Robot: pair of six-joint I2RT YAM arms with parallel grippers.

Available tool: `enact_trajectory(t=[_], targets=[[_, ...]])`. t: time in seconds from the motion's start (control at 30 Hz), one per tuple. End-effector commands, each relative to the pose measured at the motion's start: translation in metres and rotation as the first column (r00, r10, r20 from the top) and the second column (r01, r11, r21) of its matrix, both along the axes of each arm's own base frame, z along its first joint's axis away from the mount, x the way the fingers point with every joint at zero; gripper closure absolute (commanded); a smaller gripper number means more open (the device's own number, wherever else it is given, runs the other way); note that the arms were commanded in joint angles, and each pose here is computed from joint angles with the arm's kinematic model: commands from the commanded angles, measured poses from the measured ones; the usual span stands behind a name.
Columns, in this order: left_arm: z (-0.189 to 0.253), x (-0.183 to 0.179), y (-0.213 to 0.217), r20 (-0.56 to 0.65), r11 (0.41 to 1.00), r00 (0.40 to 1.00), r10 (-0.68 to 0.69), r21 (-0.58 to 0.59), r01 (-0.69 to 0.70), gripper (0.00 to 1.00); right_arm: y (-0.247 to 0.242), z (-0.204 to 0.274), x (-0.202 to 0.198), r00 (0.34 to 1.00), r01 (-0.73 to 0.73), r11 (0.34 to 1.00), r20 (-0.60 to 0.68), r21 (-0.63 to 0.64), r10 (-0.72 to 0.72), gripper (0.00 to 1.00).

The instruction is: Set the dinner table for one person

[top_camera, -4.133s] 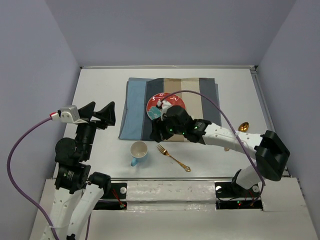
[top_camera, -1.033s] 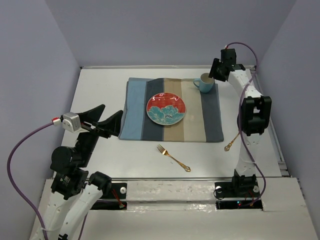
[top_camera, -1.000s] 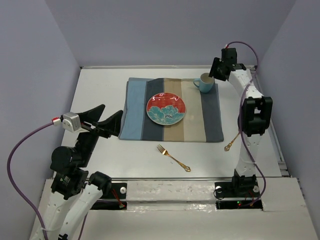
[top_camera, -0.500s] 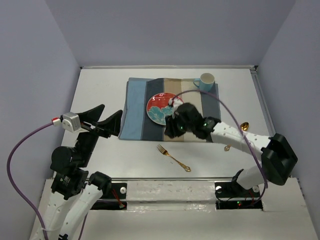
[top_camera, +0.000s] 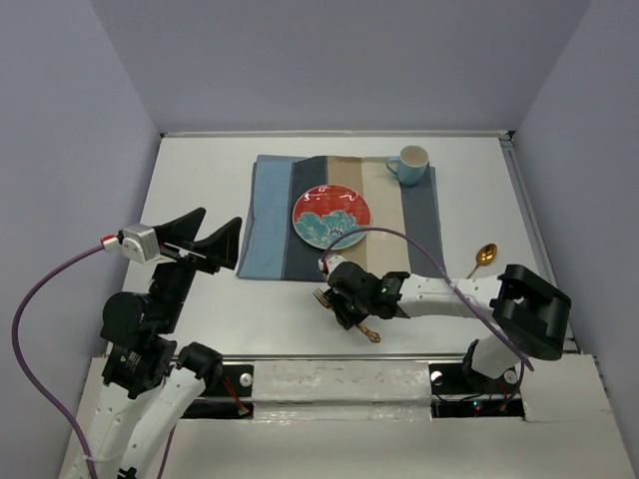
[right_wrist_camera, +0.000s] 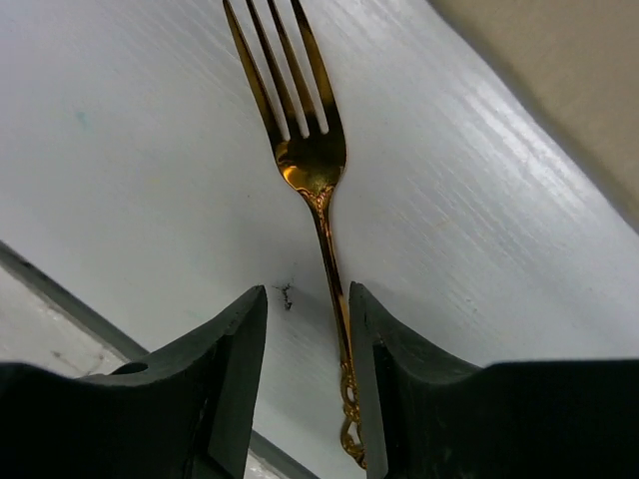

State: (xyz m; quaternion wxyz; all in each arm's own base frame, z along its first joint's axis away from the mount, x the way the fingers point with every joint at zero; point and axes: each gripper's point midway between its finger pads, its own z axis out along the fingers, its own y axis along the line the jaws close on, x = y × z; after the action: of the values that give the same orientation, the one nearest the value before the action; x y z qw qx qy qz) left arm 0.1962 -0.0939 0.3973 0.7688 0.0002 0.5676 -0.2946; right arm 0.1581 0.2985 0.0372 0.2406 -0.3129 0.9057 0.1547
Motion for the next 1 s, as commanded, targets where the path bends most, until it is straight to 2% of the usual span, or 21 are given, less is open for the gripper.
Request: enact_trajectory(t=[0.0,0.03,0.1,0.13,0.17,0.33,0.47,0.57,0.63,0.73,0.87,0.97], targets=[[0.009,-0.001,0.003,0.036,1.000,0.999,0.014,-0.007,-0.014,0.01,0.001,-0.006,0.006,0.999,0.036,0.997,0.032,-0.067,-0.034,0.61],[0.010,-0.001,0.003,0.037,1.000,0.999,0.013,-0.007,-0.012,0.01,0.001,-0.008,0.006,0.999,0.039,0.997,0.030,-0.072,-0.037,0.61],[0.010,-0.001,0.003,0.037,1.000,0.999,0.011,-0.008,-0.010,0.01,0.002,-0.011,0.004,0.999,0.036,0.996,0.028,-0.080,-0.034,0.68],[0.010,-0.001,0.003,0.037,1.000,0.999,0.011,-0.008,-0.010,0.01,0.002,-0.012,0.004,0.999,0.039,0.996,0.028,-0.085,-0.036,0.89],[0.009,-0.001,0.002,0.036,1.000,0.999,0.011,-0.007,-0.010,0.01,0.004,-0.011,0.003,0.999,0.041,0.996,0.036,-0.085,-0.038,0.99],[0.010,-0.001,0.003,0.037,1.000,0.999,0.010,-0.008,-0.010,0.01,0.025,0.028,0.012,0.993,0.063,0.998,0.098,-0.011,-0.061,1.00],[0.011,-0.002,0.004,0.039,1.000,0.999,0.014,-0.011,-0.014,0.01,0.052,0.085,0.043,0.963,0.150,0.981,0.206,0.123,-0.173,1.00],[0.011,-0.002,0.004,0.041,1.000,0.999,0.016,-0.010,-0.016,0.01,0.080,0.124,0.079,0.925,0.215,0.954,0.271,0.211,-0.268,1.00],[0.013,-0.003,0.006,0.047,1.000,0.999,0.022,-0.016,-0.022,0.01,0.099,0.145,0.118,0.886,0.274,0.919,0.297,0.284,-0.356,1.00],[0.014,-0.005,0.008,0.052,0.999,0.998,0.030,-0.019,-0.029,0.01,0.137,0.154,0.156,0.885,0.284,0.874,0.243,0.396,-0.397,1.00],[0.014,-0.006,0.008,0.053,1.000,0.998,0.024,-0.020,-0.023,0.01,0.161,0.145,0.208,0.864,0.350,0.818,0.179,0.456,-0.470,1.00],[0.015,-0.008,0.008,0.058,1.000,0.998,0.020,-0.024,-0.019,0.01,0.180,0.135,0.229,0.837,0.414,0.763,0.123,0.497,-0.534,1.00]])
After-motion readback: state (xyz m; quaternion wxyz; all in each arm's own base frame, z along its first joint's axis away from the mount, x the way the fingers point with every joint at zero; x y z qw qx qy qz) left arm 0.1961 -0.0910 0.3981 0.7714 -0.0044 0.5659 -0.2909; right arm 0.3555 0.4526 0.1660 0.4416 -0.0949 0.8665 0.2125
